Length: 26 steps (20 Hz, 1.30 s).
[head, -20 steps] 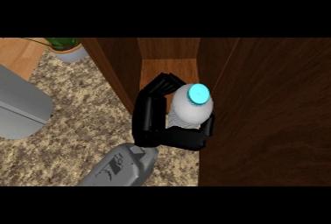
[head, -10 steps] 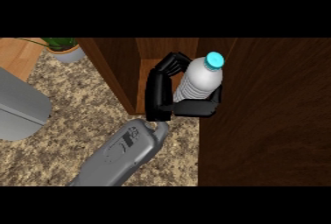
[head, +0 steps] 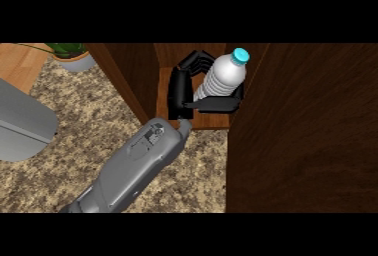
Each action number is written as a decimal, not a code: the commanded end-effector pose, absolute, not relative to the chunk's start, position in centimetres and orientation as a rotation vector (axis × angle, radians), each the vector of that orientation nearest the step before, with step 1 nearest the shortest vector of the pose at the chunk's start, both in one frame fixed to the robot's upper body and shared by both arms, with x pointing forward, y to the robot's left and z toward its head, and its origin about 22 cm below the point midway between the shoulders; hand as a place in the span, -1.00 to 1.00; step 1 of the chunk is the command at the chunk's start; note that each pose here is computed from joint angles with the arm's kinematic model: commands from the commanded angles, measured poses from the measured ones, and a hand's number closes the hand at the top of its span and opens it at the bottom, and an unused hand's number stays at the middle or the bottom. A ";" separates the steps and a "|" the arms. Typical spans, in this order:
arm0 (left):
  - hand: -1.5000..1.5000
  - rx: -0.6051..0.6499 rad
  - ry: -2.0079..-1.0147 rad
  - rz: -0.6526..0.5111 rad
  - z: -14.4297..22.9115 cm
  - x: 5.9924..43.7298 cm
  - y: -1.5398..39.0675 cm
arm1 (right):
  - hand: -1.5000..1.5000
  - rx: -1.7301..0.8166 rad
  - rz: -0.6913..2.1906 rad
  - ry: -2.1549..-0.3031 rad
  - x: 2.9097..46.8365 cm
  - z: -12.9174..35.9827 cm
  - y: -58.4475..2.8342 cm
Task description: Pick up the bottled water, place it into the cabinet and close the cabinet
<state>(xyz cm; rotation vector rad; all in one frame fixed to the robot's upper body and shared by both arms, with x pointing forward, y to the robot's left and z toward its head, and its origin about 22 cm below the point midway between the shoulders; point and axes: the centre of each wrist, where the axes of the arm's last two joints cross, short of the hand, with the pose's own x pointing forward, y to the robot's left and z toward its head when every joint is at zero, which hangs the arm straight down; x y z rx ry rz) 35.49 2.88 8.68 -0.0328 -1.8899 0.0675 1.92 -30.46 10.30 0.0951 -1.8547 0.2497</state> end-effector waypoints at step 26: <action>-1.00 0.323 -1.833 -0.089 5.4 43.1 7.5 | -1.00 0.195 0.245 -1.930 2.4 11.9 -30.4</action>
